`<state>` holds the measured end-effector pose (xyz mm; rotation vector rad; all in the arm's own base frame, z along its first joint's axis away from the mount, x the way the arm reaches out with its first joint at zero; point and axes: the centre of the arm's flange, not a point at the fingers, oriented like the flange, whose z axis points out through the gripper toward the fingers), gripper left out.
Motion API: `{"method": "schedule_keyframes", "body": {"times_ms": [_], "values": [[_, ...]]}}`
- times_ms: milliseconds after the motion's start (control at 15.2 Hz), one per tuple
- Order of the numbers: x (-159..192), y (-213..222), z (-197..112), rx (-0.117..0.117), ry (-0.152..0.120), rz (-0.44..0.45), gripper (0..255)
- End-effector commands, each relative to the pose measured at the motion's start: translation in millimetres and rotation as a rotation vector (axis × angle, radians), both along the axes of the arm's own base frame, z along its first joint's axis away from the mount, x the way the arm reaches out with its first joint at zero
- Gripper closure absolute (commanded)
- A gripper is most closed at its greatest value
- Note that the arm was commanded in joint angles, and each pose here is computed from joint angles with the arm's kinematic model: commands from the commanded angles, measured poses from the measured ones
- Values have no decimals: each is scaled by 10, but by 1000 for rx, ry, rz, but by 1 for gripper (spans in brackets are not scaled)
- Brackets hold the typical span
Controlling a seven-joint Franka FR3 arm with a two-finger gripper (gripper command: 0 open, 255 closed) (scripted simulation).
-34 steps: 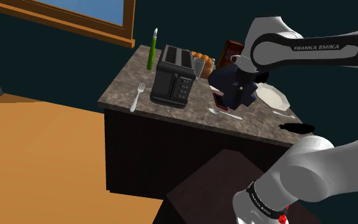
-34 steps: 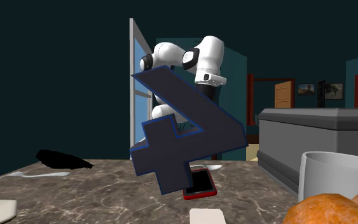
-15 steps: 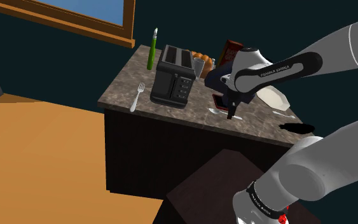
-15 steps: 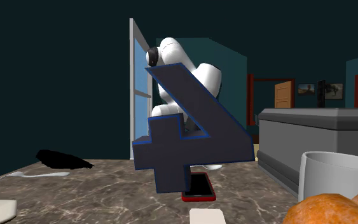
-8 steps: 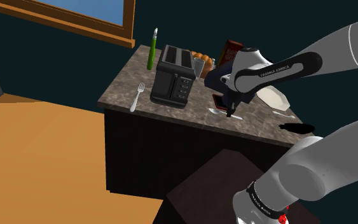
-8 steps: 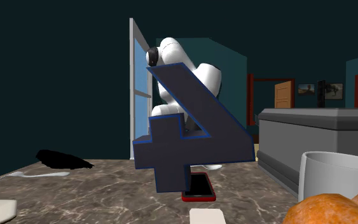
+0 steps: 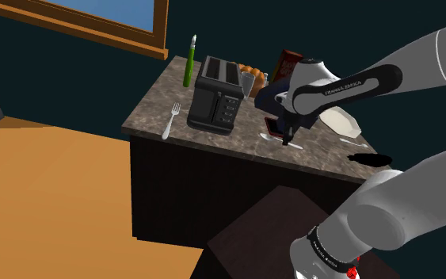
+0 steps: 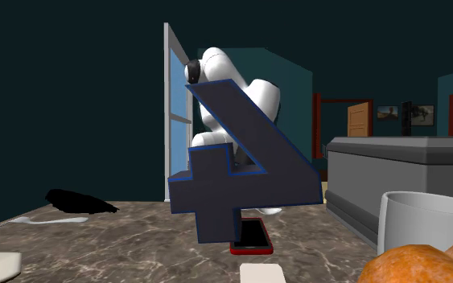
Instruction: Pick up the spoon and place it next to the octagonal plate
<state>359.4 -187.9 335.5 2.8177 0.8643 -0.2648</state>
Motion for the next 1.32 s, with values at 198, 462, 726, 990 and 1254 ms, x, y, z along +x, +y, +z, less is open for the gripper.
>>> {"method": "schedule_keyframes", "body": {"times_ms": [198,462,726,990,1254], "values": [[2,2,240,0,0,0,255],[2,2,451,0,0,0,255],[2,2,662,0,0,0,255],[2,2,873,0,0,0,255],[2,2,1084,0,0,0,255]]}}
